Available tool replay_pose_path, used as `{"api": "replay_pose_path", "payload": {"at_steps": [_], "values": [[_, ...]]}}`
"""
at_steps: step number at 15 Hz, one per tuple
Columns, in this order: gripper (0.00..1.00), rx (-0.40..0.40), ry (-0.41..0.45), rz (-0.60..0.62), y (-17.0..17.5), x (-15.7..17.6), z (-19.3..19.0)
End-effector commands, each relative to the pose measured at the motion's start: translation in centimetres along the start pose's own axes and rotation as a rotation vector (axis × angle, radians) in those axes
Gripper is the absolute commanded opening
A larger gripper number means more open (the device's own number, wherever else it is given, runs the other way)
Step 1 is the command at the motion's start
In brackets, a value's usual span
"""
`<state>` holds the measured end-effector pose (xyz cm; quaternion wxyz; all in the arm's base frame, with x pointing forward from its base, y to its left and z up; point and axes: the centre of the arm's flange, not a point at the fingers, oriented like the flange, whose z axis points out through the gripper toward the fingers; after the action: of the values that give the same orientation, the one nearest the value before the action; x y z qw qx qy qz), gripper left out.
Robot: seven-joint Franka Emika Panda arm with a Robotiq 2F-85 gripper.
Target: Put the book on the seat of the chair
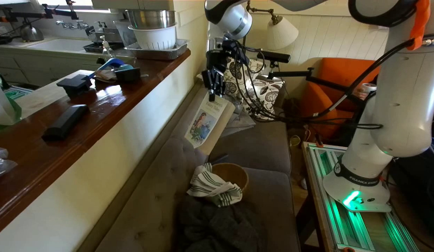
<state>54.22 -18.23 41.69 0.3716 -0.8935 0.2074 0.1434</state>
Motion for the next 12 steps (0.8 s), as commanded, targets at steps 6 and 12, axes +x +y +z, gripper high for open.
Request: {"api": "replay_pose_path", "payload": {"at_steps": [6,12], "values": [[0.07,-0.23,-0.203,-0.369,-11.9,-0.5,17.7],[0.07,-0.363,-0.165,-0.548,-17.6,0.9,24.8]]}}
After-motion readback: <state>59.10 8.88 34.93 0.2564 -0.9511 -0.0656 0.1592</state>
